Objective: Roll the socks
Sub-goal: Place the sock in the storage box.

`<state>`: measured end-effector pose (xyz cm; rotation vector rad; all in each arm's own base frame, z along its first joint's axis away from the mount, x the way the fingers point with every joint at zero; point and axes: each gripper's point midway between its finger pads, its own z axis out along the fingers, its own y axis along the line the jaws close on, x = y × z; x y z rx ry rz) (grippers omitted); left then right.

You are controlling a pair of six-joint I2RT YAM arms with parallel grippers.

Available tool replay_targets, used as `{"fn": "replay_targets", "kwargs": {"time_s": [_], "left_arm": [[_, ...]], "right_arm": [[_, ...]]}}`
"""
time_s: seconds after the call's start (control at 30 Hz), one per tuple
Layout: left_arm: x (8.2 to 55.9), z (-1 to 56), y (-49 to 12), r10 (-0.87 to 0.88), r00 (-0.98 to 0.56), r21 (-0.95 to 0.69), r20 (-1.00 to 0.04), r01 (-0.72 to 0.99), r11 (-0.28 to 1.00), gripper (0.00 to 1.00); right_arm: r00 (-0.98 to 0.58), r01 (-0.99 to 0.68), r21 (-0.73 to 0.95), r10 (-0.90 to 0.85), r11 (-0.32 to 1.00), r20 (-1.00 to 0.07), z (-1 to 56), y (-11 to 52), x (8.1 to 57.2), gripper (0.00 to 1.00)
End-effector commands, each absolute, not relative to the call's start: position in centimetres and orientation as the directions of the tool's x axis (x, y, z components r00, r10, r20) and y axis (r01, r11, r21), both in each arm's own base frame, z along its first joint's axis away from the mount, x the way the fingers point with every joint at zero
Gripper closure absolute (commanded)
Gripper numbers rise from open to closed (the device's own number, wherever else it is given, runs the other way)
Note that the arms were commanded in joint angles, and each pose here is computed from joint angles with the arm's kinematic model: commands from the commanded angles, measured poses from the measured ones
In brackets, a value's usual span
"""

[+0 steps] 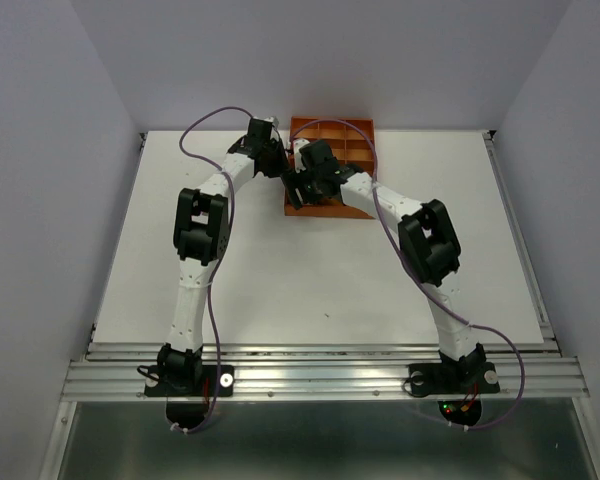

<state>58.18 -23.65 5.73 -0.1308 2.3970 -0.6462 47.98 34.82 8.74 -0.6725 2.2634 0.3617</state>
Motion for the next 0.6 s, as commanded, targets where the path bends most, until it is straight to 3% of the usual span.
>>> {"fn": "replay_targets", "kwargs": {"time_s": [0.0,0.07,0.1,0.2,0.4,0.57], "left_arm": [[57.5,4.5,-23.6,-0.271,-0.812,-0.505,-0.517,0.033,0.863,1.00],[57.5,4.6,-23.6,-0.271,-0.812,-0.505,-0.517,0.033,0.863,1.00],[57.5,4.6,-23.7,-0.269,-0.811,-0.504,-0.519,0.036,0.863,1.00],[57.5,4.5,-23.6,-0.269,-0.812,-0.503,-0.517,0.035,0.864,1.00],[57.4,4.3,-23.7,-0.263,-0.816,-0.502,-0.515,0.038,0.864,1.00],[57.4,4.2,-23.6,-0.263,-0.816,-0.501,-0.514,0.037,0.865,1.00]], "right_arm": [[-0.548,-0.575,0.057,-0.332,0.816,-0.768,12.6,35.1,47.8,0.29],[-0.555,-0.527,0.056,-0.293,0.848,-0.779,13.0,34.3,48.7,0.38],[-0.555,-0.502,0.043,-0.284,0.864,-0.782,13.1,33.9,49.0,0.49],[-0.543,-0.439,0.025,-0.243,0.898,-0.804,13.8,32.9,50.3,0.68],[-0.503,-0.385,0.015,-0.196,0.923,-0.842,15.0,31.9,52.4,0.84],[-0.485,-0.344,-0.026,-0.202,0.938,-0.851,14.2,31.7,54.1,0.87]]}}
